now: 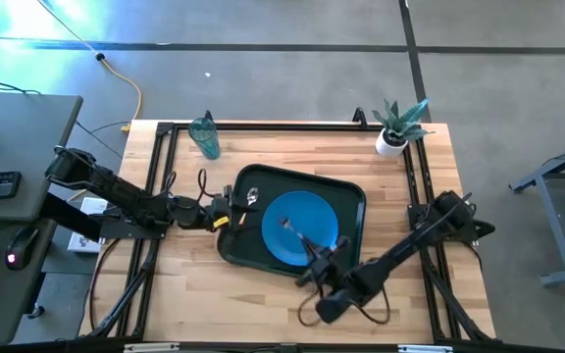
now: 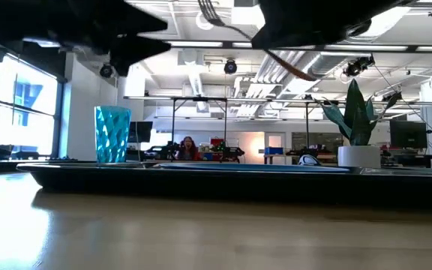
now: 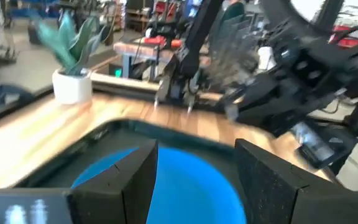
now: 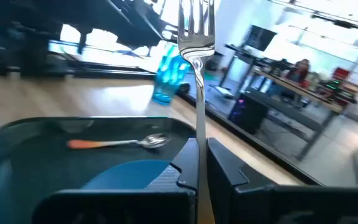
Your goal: Pick and place plate/cup/fork/spoon on tray
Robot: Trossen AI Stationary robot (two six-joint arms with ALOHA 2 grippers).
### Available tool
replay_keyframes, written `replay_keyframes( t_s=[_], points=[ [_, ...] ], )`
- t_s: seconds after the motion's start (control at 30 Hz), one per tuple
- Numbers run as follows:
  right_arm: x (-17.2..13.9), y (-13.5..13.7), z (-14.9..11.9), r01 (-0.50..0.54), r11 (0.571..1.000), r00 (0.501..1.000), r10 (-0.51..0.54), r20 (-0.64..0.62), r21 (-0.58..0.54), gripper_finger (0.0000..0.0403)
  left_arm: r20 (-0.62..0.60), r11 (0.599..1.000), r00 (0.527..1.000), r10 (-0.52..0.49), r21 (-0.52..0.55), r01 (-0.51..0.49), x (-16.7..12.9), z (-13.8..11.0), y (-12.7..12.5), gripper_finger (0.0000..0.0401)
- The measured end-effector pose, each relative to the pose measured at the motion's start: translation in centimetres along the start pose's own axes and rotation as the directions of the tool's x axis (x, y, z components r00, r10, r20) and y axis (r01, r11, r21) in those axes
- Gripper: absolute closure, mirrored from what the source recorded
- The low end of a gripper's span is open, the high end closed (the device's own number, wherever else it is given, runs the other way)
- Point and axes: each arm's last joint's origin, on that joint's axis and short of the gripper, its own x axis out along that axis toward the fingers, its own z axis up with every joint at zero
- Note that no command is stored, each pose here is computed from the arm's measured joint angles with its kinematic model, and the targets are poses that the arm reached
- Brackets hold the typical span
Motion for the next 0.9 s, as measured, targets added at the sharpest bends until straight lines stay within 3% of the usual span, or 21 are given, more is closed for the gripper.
replay_keyframes(
  t_s=[0.2, 0.3, 0.67, 0.9],
  points=[
    [3.1, -0.3, 0.3, 0.005, 1.0, 0.999, -0.004, -0.053, 0.01, 0.0402, 0.064, 0.999, 0.998, 0.003, 0.042, -0.005, 2.5, 2.5, -1.2, 0.0199],
    [3.8, -0.4, 0.3, 0.015, 1.0, 0.998, -0.013, -0.061, 0.022, 0.0402, 0.081, 0.996, 0.994, 0.068, 0.044, -0.071, 3.9, 3.2, -1.6, 0.0199],
    [2.8, -0.4, 0.5, 0.059, 0.998, 0.998, -0.059, -0.022, -0.027, 0.0403, 0.077, 0.955, 0.952, 0.297, -0.044, -0.295, 5.6, 2.5, -1.5, 0.0215],
    [2.7, -0.4, 0.6, 0.081, 0.995, 0.997, -0.082, -0.008, -0.059, 0.0403, 0.079, 0.954, 0.951, 0.3, -0.009, -0.3, 5.6, 2.5, -1.5, 0.0257]
  ],
)
